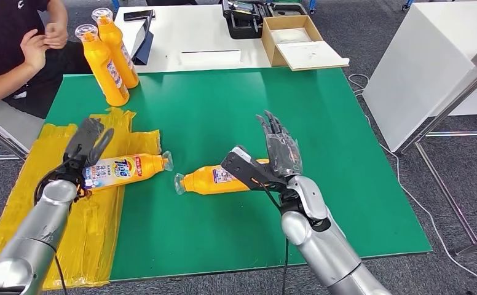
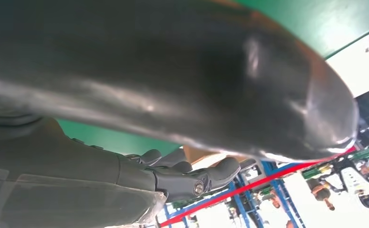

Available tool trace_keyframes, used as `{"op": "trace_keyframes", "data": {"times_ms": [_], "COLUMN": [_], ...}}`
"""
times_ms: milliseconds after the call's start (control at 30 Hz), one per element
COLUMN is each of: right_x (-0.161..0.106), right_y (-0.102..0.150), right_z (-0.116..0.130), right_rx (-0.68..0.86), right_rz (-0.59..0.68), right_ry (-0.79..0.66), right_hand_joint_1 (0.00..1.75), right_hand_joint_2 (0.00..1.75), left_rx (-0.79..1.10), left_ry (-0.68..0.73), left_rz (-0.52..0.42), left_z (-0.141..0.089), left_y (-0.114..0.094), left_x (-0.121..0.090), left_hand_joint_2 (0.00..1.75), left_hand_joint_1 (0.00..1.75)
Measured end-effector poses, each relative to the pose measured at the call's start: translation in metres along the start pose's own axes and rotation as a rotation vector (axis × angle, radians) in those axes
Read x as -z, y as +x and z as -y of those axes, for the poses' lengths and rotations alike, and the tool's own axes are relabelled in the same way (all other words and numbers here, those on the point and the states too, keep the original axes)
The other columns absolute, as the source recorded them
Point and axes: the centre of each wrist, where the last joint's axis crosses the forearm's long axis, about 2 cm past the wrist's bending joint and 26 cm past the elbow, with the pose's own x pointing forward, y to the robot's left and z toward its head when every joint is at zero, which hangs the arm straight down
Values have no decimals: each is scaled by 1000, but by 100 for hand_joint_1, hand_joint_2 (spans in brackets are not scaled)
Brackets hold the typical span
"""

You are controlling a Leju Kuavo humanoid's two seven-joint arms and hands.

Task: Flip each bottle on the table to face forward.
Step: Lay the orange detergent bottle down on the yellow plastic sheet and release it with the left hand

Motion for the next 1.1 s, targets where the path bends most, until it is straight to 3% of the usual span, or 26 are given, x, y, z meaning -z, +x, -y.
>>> {"op": "trace_keyframes", "data": {"times_ms": [133, 267, 600, 1100], "right_x": [2, 2, 5, 9], "right_y": [-8, -14, -29, -13], "right_z": [6, 9, 12, -5], "right_rx": [-5, -12, -126, -371], "right_rz": [-4, -8, -75, -79], "right_ry": [-14, -14, 129, 360], "right_hand_joint_1": [0, 0, 0, 0], "right_hand_joint_2": [0, 175, 175, 175], "left_rx": [-160, -251, -350, -371], "left_ry": [84, 132, 88, 21], "left_rz": [148, 281, 428, 451], "left_z": [-16, -30, -23, -3], "left_y": [48, 83, 125, 148], "left_x": [5, 7, 2, 1], "left_hand_joint_2": [0, 0, 0, 0], "left_hand_joint_1": [0, 0, 0, 0]}}
